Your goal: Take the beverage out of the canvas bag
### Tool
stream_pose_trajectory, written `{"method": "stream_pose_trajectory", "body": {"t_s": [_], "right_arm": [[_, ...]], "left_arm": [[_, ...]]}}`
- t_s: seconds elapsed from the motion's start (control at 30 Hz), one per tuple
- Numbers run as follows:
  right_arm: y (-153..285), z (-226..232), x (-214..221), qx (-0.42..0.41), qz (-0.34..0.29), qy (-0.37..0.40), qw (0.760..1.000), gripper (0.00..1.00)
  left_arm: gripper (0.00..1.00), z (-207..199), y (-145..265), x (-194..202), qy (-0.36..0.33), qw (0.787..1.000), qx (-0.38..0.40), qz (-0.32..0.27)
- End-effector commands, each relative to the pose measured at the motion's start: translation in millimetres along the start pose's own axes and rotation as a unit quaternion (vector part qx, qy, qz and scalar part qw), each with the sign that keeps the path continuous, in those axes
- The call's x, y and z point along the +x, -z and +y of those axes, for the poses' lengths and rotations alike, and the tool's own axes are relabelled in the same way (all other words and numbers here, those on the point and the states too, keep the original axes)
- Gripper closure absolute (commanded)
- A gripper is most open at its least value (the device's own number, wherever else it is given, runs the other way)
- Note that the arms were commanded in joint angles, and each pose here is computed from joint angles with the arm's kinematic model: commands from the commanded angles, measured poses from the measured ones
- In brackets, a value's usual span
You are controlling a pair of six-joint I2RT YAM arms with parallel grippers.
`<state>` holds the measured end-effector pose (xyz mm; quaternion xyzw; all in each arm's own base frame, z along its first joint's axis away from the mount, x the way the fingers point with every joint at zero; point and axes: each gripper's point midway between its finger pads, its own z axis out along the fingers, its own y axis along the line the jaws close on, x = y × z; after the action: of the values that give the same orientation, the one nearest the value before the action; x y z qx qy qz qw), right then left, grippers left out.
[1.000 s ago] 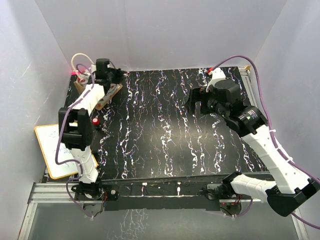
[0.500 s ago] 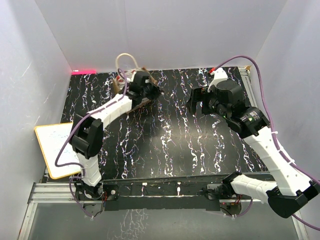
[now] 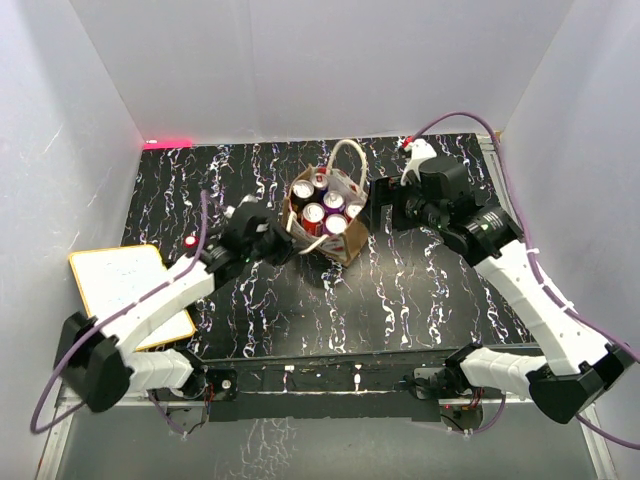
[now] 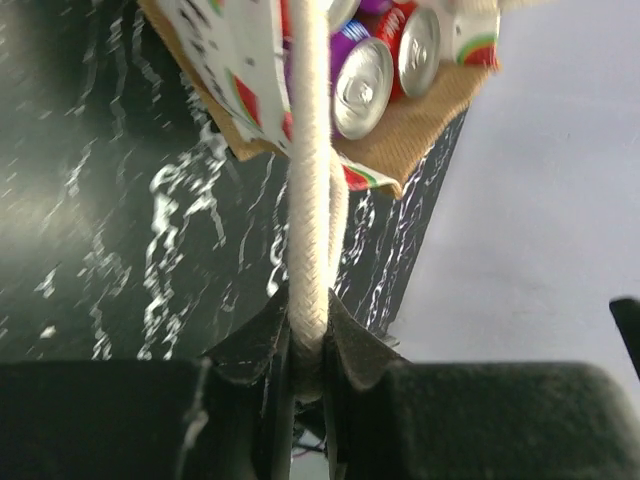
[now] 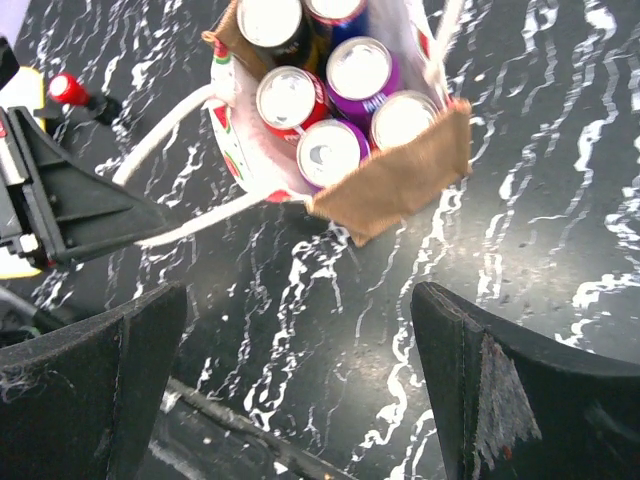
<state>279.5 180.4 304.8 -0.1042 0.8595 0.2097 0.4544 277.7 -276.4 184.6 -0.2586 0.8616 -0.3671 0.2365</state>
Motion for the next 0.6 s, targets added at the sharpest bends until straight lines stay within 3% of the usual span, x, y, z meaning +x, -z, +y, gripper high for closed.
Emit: {"method": "stream_pose_trajectory", "body": {"t_s": [0.0, 0.33, 0.57], "right_arm": [[-5.6, 39.4, -4.3, -0.096, 0.008, -0.009, 0.995, 0.03], [-32.9, 96.1, 62.3, -0.183, 0.149, 0.028, 0.971, 0.03], [-55.1, 108.6, 76.9, -0.143, 0.157, 0.059, 0.975, 0.09]], "left_arm": [[0.89, 31.5, 45.7, 18.3, 0.043, 0.999, -0.002, 0.008], [0.89, 72.1, 94.4, 16.8, 0.074, 0.997, -0.006, -0.031], [0.9, 59.6, 84.9, 13.5, 0.094, 0.995, 0.019, -0.034]]}}
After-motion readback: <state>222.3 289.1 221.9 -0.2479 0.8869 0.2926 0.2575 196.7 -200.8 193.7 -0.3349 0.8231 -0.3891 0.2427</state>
